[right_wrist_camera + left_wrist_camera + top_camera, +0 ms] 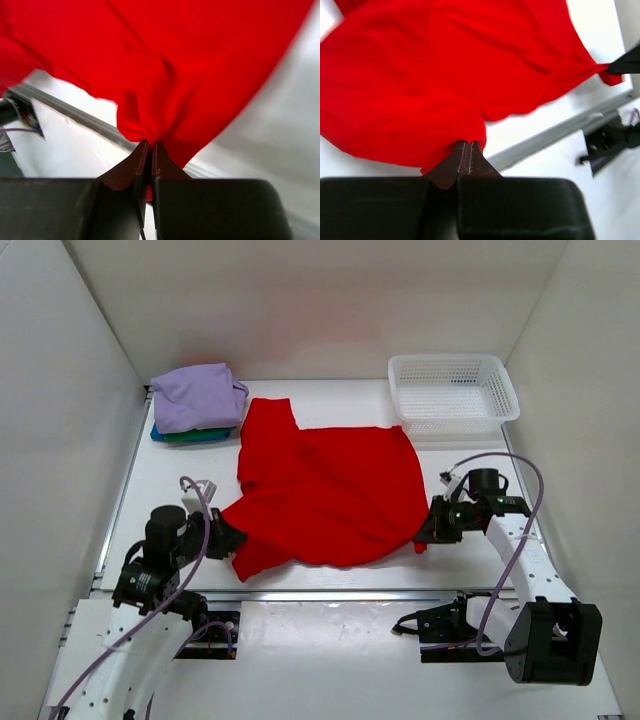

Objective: Fold and stack the t-shirts
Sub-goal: Flatten out the tshirt

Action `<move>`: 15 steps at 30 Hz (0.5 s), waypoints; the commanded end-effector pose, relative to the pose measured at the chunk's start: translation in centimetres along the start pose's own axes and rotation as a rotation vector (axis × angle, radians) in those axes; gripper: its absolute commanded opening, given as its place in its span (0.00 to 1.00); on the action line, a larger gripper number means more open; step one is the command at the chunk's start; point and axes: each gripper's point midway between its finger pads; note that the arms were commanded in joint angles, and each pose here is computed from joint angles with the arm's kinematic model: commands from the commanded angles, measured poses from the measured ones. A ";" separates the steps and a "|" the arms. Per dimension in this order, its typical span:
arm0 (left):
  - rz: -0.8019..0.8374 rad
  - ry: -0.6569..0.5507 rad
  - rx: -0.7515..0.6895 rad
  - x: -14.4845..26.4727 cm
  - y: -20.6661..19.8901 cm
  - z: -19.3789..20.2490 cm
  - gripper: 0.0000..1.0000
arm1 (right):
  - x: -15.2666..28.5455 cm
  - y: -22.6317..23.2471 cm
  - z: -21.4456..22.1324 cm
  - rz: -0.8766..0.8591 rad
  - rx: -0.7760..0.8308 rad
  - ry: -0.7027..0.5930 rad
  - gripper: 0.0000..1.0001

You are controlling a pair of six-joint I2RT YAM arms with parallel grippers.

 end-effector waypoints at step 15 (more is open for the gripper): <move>0.116 0.236 0.105 2.7 -1.0 8.0 0.00 | 0.5 -0.6 9.3 0.125 -0.087 0.251 0.00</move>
Point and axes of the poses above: each gripper's point midway between its finger pads, its own x axis back along the fingers, its own y axis along the line the jaws close on, z = x × y, and after that the axes turned 3 degrees about x, right-handed
